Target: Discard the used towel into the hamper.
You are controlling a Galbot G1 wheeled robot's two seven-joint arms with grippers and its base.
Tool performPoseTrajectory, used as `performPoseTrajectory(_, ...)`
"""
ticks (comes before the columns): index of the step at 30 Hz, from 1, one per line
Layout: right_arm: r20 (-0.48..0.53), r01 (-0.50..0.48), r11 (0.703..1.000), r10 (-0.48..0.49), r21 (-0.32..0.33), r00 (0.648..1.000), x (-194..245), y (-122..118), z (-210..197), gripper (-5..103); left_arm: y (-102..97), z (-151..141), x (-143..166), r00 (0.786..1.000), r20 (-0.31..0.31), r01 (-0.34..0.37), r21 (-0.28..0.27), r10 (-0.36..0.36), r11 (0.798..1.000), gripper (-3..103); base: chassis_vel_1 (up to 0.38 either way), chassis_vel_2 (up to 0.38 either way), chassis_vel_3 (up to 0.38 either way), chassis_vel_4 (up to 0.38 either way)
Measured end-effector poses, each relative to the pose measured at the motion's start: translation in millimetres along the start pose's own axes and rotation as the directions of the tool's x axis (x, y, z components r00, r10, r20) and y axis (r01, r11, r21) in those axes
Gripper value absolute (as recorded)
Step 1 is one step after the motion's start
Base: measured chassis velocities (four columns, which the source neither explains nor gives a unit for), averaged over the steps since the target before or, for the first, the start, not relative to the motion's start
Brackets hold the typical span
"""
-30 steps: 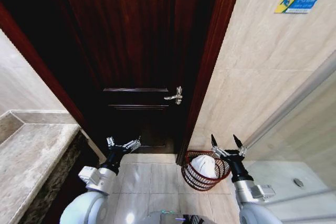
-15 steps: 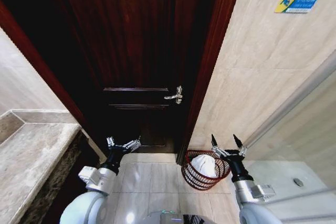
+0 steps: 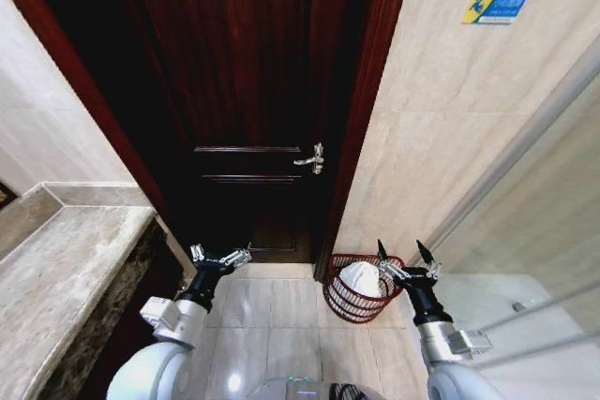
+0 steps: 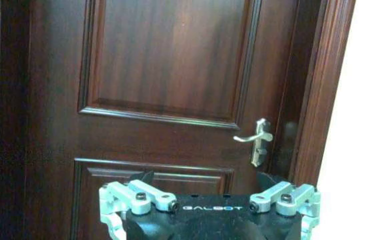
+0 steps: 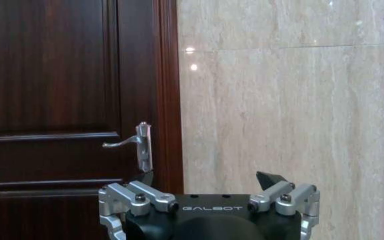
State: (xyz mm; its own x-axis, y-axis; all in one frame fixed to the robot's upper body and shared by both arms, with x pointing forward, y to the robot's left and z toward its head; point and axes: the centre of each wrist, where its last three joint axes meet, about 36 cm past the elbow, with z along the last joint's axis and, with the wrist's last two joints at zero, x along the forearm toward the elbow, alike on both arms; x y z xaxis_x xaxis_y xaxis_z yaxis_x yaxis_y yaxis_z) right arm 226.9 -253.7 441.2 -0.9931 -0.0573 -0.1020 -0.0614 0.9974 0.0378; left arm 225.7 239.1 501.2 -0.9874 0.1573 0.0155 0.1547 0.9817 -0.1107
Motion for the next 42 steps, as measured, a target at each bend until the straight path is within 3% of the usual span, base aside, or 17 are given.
performPoseTrajectory(22,0.0,0.0,1.0,0.0,0.0,1.0,0.0,0.0,0.1,100,0.0,0.0,0.0,1.0,0.0,0.0,0.0,0.0,1.0,100,0.096,-0.106,-0.104,0.118)
performPoseTrajectory(42,0.0,0.0,1.0,0.0,0.0,1.0,0.0,0.0,0.1,100,0.0,0.0,0.0,1.0,0.0,0.0,0.0,0.0,1.0,100,0.023,-0.02,-0.017,0.02)
